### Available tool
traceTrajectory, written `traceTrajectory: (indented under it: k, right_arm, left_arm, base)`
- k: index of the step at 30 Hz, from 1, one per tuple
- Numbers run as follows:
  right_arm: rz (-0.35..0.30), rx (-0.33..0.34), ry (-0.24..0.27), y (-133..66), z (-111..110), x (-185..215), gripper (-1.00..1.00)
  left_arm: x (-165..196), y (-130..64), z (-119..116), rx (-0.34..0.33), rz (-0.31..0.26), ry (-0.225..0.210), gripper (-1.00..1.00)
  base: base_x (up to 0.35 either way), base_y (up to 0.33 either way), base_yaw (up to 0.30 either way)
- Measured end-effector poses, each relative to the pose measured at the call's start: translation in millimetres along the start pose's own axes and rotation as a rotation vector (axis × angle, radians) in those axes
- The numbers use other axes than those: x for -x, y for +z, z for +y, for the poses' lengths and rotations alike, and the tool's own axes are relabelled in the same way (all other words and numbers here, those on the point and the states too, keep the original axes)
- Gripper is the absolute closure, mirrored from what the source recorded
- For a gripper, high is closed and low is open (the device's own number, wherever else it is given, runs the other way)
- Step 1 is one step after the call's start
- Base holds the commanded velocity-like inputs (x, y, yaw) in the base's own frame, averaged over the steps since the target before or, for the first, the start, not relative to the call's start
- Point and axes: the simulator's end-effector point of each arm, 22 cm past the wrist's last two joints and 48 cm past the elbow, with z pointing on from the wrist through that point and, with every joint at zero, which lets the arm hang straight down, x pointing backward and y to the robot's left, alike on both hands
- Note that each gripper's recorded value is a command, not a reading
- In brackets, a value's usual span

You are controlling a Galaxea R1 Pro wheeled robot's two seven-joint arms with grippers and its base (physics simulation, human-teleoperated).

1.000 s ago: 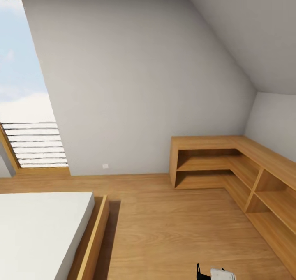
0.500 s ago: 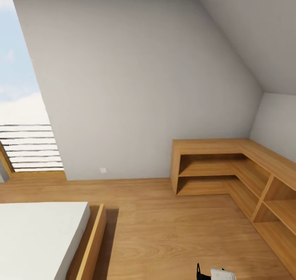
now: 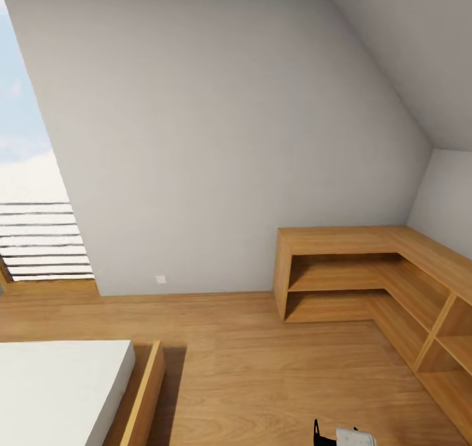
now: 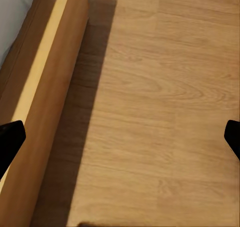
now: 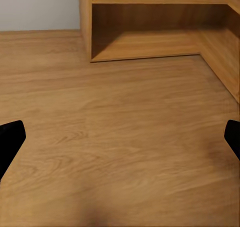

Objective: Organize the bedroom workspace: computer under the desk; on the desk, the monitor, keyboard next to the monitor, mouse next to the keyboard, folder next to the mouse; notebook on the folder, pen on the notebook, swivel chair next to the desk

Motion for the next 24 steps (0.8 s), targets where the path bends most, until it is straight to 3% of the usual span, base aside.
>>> traceTrajectory:
  k: [24]
  right_arm:
    - [0.003, -0.002, -0.001, 0.2, -1.3, -0.6, -1.0]
  left_arm:
    - [-1.3, -0.2, 0.4, 0.001, 0.003, 0.0, -1.0]
  base:
    - [0.319, 0.0, 0.0]
